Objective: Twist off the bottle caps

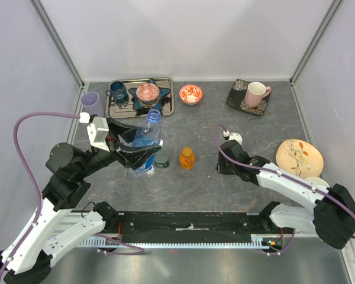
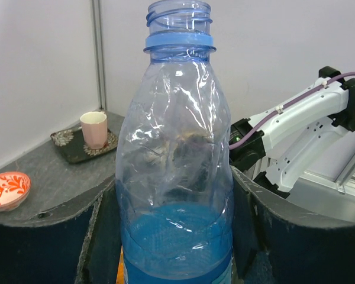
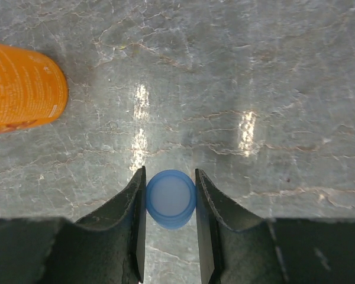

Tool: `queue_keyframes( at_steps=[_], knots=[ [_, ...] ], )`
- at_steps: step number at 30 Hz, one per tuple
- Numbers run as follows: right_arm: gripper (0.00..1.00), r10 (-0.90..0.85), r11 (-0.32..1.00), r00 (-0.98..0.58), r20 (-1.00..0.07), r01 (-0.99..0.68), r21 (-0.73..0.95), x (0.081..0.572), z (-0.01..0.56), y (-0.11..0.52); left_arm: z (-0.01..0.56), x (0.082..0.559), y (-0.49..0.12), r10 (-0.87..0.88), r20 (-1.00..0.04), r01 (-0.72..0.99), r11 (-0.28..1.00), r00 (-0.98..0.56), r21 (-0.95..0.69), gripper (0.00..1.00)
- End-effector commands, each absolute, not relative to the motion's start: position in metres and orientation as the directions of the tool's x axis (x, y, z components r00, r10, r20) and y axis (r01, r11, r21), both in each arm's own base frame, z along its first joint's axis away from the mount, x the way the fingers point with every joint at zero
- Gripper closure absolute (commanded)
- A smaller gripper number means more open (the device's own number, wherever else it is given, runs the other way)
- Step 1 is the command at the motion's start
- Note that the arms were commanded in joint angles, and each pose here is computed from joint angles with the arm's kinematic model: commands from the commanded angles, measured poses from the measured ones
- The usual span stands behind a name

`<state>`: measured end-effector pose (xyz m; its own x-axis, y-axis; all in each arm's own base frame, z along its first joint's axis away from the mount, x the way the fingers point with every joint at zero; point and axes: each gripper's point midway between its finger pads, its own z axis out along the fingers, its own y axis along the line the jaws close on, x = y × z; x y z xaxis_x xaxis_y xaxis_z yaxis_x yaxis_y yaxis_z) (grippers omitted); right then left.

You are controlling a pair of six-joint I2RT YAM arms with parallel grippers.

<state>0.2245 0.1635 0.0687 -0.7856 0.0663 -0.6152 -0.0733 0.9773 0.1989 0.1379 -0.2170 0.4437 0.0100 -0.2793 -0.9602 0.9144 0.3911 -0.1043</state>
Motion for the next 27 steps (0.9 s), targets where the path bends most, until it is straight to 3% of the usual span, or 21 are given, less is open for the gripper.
queue_keyframes(
  at_steps=[1, 12, 19, 22, 27],
  knots=[
    [1.00, 0.099, 0.964, -0.779, -0.619, -0.080, 0.254, 0.240, 0.064, 0.184, 0.442, 0.142, -0.208, -0.273, -0.960, 0.893, 0.444, 0.060, -0.070, 0.63],
    [0.98, 0.052, 0.979, -0.830, -0.555, -0.066, 0.191, 0.235, 0.030, 0.182, 0.431, 0.145, -0.210, -0.255, -0.966, 0.891, 0.446, 0.032, -0.088, 0.63],
    [0.52, 0.020, 0.980, -0.852, -0.523, -0.087, 0.179, 0.226, 0.019, 0.183, 0.426, 0.148, -0.213, -0.244, -0.970, 0.891, 0.445, 0.020, -0.093, 0.63],
    [0.39, 0.020, 0.980, -0.852, -0.522, -0.088, 0.181, 0.224, 0.019, 0.182, 0.425, 0.148, -0.213, -0.243, -0.970, 0.891, 0.444, 0.019, -0.094, 0.63],
    [0.29, 0.033, 0.977, -0.845, -0.534, -0.084, 0.194, 0.224, 0.027, 0.183, 0.423, 0.149, -0.215, -0.239, -0.971, 0.892, 0.441, 0.013, -0.097, 0.63]
  ],
)
